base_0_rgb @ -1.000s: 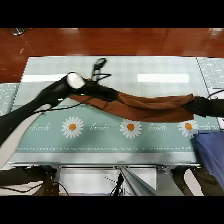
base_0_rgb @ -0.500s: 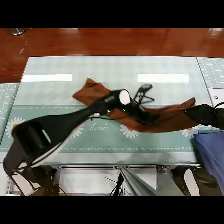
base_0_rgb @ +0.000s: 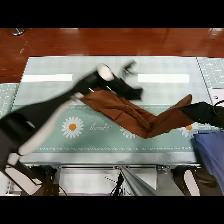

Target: Fold the shirts.

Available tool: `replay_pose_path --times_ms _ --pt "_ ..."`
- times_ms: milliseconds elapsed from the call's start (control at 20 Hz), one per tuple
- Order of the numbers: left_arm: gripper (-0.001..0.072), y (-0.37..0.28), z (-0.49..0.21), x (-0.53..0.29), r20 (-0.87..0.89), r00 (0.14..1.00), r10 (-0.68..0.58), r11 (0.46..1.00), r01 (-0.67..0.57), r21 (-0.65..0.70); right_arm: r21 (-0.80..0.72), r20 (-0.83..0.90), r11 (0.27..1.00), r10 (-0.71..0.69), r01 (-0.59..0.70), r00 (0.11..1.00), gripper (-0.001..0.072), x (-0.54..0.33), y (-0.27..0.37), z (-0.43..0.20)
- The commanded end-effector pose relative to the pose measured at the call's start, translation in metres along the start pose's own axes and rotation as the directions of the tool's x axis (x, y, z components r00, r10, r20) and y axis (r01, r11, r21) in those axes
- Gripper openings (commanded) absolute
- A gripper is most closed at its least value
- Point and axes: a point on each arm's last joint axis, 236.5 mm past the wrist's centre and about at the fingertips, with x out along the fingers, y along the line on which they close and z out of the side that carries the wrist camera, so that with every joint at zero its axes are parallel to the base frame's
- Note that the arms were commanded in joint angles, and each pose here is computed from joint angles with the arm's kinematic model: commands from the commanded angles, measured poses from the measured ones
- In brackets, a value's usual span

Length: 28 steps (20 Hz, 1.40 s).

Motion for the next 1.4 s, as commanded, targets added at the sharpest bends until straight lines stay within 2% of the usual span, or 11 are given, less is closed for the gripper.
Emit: replay_pose_path --times_ms 0,200,350,450,650,850,1100,1150,1250,1300,1350 --pt "0.0018 0.060 0.036 -0.135 0.121 0.988 0.097 0.993 -0.088 -0.080 -0.047 -0.006 0.994 0.094 -0.095 0.996 0.0026 0.015 0.033 0.011" --pt "0.0018 0.097 0.004 -0.273 0.302 0.894 0.331 0.944 -0.312 -0.109 -0.129 -0.104 0.969 0.200 -0.213 0.974 0.0026 0.080 0.094 0.031" --pt "0.0019 0.090 -0.040 -0.322 0.433 0.807 0.401 0.915 -0.374 -0.149 -0.203 -0.227 0.942 0.221 -0.268 0.948 0.0027 0.161 0.139 0.030" --pt "0.0019 0.081 -0.073 -0.327 0.476 0.777 0.412 0.910 -0.384 -0.159 -0.209 -0.278 0.937 0.217 -0.280 0.936 0.0027 0.219 0.156 0.030" --pt "0.0019 0.076 -0.130 -0.305 0.473 0.785 0.400 0.916 -0.361 -0.176 -0.181 -0.347 0.943 0.203 -0.277 0.916 0.0027 0.303 0.163 0.025" --pt "0.0019 0.090 -0.157 -0.283 0.430 0.808 0.403 0.915 -0.345 -0.209 -0.141 -0.372 0.953 0.201 -0.269 0.906 0.0027 0.337 0.160 0.023" --pt "0.0019 0.099 -0.155 -0.280 0.430 0.804 0.411 0.910 -0.338 -0.239 -0.099 -0.357 0.955 0.229 -0.281 0.906 0.0028 0.342 0.165 0.026" --pt "0.0019 0.101 -0.154 -0.280 0.433 0.801 0.413 0.910 -0.339 -0.241 -0.092 -0.343 0.956 0.233 -0.280 0.910 0.0059 0.343 0.166 0.030" --pt "0.0019 0.103 -0.152 -0.280 0.436 0.798 0.416 0.908 -0.339 -0.246 -0.060 -0.351 0.947 0.275 -0.315 0.895 0.0546 0.341 0.175 0.028" --pt "0.0019 0.104 -0.151 -0.280 0.434 0.798 0.417 0.907 -0.339 -0.249 -0.073 -0.385 0.934 0.297 -0.349 0.874 0.0630 0.335 0.181 0.020" --pt "0.0019 0.106 -0.150 -0.280 0.436 0.796 0.420 0.906 -0.339 -0.253 -0.087 -0.445 0.918 0.312 -0.387 0.840 0.0630 0.326 0.183 0.007"
